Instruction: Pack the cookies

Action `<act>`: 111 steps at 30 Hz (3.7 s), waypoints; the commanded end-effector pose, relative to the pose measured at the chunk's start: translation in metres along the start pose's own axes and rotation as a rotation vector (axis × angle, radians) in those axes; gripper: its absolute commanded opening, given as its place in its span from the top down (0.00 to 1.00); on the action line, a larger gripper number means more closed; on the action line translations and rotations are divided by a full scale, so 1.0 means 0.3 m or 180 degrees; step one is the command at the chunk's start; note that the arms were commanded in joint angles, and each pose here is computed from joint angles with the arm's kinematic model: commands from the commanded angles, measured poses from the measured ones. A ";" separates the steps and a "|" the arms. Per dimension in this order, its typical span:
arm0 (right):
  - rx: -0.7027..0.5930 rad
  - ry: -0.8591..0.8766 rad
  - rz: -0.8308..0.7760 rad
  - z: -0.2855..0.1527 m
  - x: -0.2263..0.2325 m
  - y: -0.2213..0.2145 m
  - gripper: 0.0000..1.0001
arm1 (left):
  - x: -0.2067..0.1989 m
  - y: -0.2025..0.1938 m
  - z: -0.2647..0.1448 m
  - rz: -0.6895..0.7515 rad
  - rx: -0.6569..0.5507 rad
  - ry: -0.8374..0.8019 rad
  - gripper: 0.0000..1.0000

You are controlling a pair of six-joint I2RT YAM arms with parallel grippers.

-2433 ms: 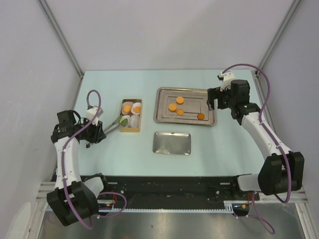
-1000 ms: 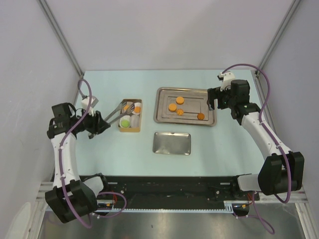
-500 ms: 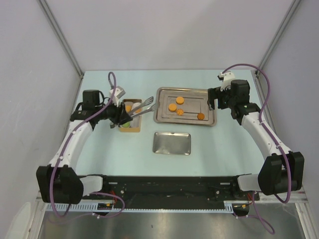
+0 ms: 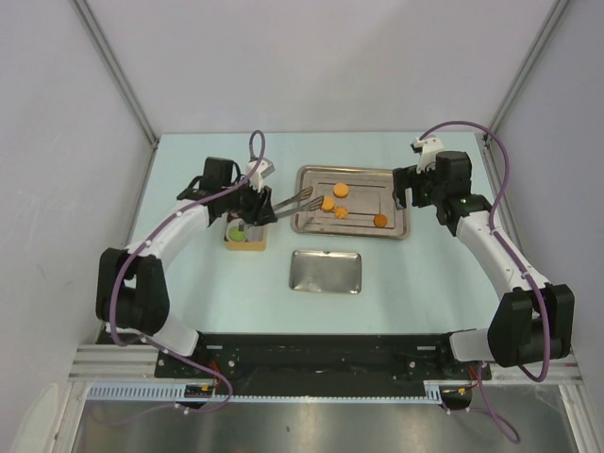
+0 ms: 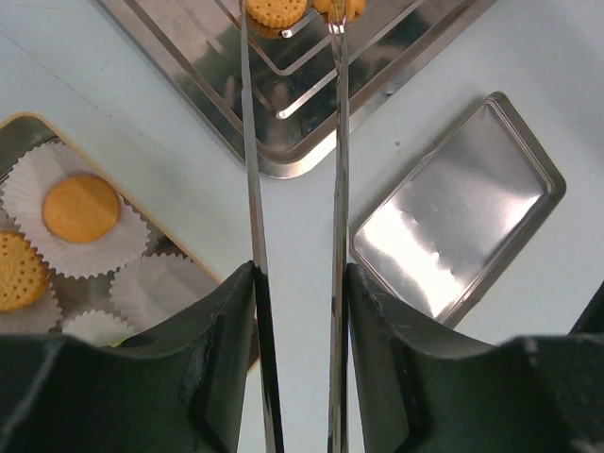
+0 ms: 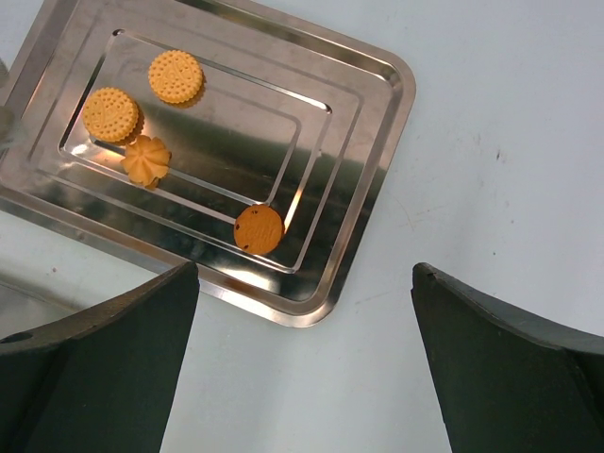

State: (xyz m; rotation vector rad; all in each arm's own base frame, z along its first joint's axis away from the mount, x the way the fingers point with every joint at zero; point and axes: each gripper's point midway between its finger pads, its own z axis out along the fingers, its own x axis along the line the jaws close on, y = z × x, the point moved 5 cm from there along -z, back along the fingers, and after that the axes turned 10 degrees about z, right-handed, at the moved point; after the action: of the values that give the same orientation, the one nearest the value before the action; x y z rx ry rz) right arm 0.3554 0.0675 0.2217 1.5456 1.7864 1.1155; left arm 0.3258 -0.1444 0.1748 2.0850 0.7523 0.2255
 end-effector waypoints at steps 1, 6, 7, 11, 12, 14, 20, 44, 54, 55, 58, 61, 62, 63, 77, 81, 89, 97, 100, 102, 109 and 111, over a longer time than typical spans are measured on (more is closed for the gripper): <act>-0.0117 -0.0030 -0.0073 0.003 -0.004 0.033 0.00 | 0.033 0.100 0.046 0.0158 -0.0188 0.0120 0.53; -0.0128 -0.0048 -0.0071 0.001 -0.007 0.035 0.00 | 0.055 0.103 0.125 0.0182 -0.0076 0.0115 0.53; -0.0124 -0.0052 -0.0068 0.001 -0.009 0.034 0.00 | 0.055 0.104 0.135 0.0178 -0.0062 0.0104 0.53; -0.0139 -0.0046 -0.0067 -0.003 -0.009 0.038 0.00 | 0.065 0.111 0.168 0.0190 -0.0015 0.0086 0.53; -0.0154 -0.0049 -0.0061 -0.008 -0.010 0.043 0.00 | 0.066 0.109 0.173 0.0183 -0.0005 0.0084 0.53; -0.0154 -0.0047 -0.0054 -0.010 -0.013 0.043 0.00 | 0.064 0.116 0.176 0.0206 -0.0008 0.0084 0.53; -0.0163 -0.0030 -0.0046 -0.015 -0.013 0.045 0.00 | 0.051 0.113 0.192 0.0221 0.0036 0.0057 0.52; -0.0163 -0.0014 -0.0037 -0.015 -0.013 0.045 0.00 | 0.035 0.044 0.228 0.0267 0.0221 0.0073 0.51; -0.0158 -0.0015 -0.0044 -0.013 -0.013 0.043 0.00 | 0.030 0.023 0.239 0.0244 0.0250 0.0038 0.52; -0.0172 -0.0014 -0.0045 -0.015 -0.012 0.048 0.00 | 0.030 0.019 0.243 0.0237 0.0261 0.0030 0.52; -0.0172 -0.0009 -0.0046 -0.017 -0.011 0.048 0.01 | 0.027 0.010 0.252 0.0237 0.0288 0.0014 0.51; -0.0172 -0.0014 -0.0050 -0.017 -0.012 0.048 0.00 | 0.024 0.010 0.260 0.0251 0.0297 -0.0001 0.51; -0.0163 -0.0015 -0.0049 -0.015 -0.012 0.046 0.00 | 0.026 0.005 0.263 0.0243 0.0317 0.0002 0.51; -0.0172 -0.0014 -0.0050 -0.017 -0.012 0.048 0.00 | 0.027 0.008 0.266 0.0246 0.0321 0.0008 0.51; -0.0192 -0.0012 -0.0055 -0.023 -0.013 0.053 0.00 | 0.027 0.012 0.255 0.0273 0.0319 0.0056 0.61; -0.0192 -0.0012 -0.0053 -0.025 -0.013 0.052 0.00 | 0.024 0.024 0.245 0.0280 0.0291 0.0049 0.67; -0.0193 -0.0010 -0.0048 -0.025 -0.016 0.053 0.00 | -0.002 0.039 0.204 0.0333 0.0208 0.0044 0.74; -0.0194 -0.0018 -0.0041 -0.026 -0.021 0.053 0.00 | -0.026 0.053 0.159 0.0367 0.0081 0.0068 0.77; -0.0185 -0.0028 -0.0037 -0.023 -0.024 0.050 0.00 | -0.034 0.063 0.140 0.0385 0.0034 0.0090 0.78; -0.0195 -0.0026 -0.0036 -0.026 -0.025 0.054 0.00 | -0.039 0.076 0.121 0.0410 -0.0024 0.0109 0.79; -0.0200 -0.0019 -0.0023 -0.030 -0.025 0.054 0.00 | -0.053 0.089 0.046 0.0403 -0.0177 0.0196 0.81; -0.0205 -0.0024 -0.0023 -0.031 -0.026 0.056 0.01 | -0.045 0.093 0.019 0.0387 -0.0215 0.0242 0.81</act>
State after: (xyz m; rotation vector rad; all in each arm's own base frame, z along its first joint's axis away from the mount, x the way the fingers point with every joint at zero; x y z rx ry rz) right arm 0.3569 0.0588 0.2216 1.5560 1.7714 1.1065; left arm 0.3291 -0.1738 0.1613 2.1640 0.7020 0.3119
